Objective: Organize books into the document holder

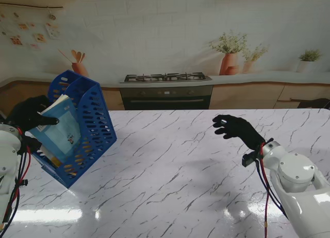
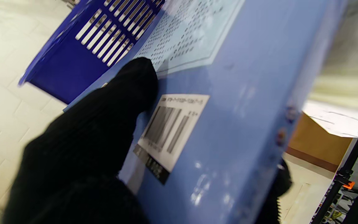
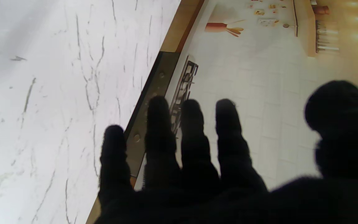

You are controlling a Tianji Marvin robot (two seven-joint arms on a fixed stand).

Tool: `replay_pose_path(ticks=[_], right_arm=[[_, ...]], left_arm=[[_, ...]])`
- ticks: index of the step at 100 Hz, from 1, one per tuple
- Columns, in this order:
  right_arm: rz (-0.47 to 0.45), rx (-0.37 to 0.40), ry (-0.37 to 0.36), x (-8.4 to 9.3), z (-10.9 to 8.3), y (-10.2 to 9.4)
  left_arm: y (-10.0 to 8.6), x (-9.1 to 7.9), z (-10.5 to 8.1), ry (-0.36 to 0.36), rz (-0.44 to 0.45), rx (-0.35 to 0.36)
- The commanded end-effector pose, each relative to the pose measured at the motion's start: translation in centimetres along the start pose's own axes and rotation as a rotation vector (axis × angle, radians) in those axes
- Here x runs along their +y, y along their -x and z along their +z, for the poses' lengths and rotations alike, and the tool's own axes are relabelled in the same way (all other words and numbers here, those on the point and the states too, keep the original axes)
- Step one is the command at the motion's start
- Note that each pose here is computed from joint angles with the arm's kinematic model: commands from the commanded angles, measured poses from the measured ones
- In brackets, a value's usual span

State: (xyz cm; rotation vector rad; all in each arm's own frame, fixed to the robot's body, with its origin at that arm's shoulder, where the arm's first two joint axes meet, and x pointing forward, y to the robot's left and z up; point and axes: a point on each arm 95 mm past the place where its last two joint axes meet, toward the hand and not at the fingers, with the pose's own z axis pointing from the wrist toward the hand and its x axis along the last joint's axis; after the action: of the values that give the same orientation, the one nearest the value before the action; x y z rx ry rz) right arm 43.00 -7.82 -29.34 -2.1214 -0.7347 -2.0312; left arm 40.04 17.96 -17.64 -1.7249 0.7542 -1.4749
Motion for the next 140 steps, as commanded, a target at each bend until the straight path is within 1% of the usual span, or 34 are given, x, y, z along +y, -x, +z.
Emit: replay_pose_path(ticks=[1, 18, 27, 45, 53, 66, 79, 123, 140], right_arm=[[0.006, 0.007, -0.005, -0.4, 0.0, 0.0], [0.009, 0.005, -0.001, -0.4, -0.2, 0.1], [0.015, 0.002, 0.002, -0.4, -0.2, 0.2], [0.012, 0.002, -0.001, -0.2, -0.3, 0.1], [0.013, 0.001, 0.003, -0.1, -0.4, 0.1], [0.013, -0.001, 0.005, -0.1, -0.5, 0.2], [0.012, -0.003, 0.006, -0.1, -0.5, 0.2], [0.010, -0.008, 0.010, 0.3, -0.9, 0.3], [0.010, -0.012, 0.012, 0.3, -0.9, 0.3]], left_arm=[[0.4, 1.3, 0.0, 0.033, 0.024, 0.003], [1.0, 2.8, 0.0, 0.041, 0.050, 0.009], [1.5, 3.7, 0.1, 0.026, 0.078, 0.008], [1.9, 4.9, 0.3, 0.019, 0.076, 0.004], [2.0, 5.1, 0.3, 0.003, 0.086, 0.002], [2.0, 5.4, 0.2, -0.017, 0.067, -0.004], [2.1, 5.7, -0.1, -0.031, 0.073, 0.001], [2.1, 6.1, -0.8, -0.020, 0.087, 0.002], [1.9, 6.1, -1.3, -0.036, 0.079, 0.010]])
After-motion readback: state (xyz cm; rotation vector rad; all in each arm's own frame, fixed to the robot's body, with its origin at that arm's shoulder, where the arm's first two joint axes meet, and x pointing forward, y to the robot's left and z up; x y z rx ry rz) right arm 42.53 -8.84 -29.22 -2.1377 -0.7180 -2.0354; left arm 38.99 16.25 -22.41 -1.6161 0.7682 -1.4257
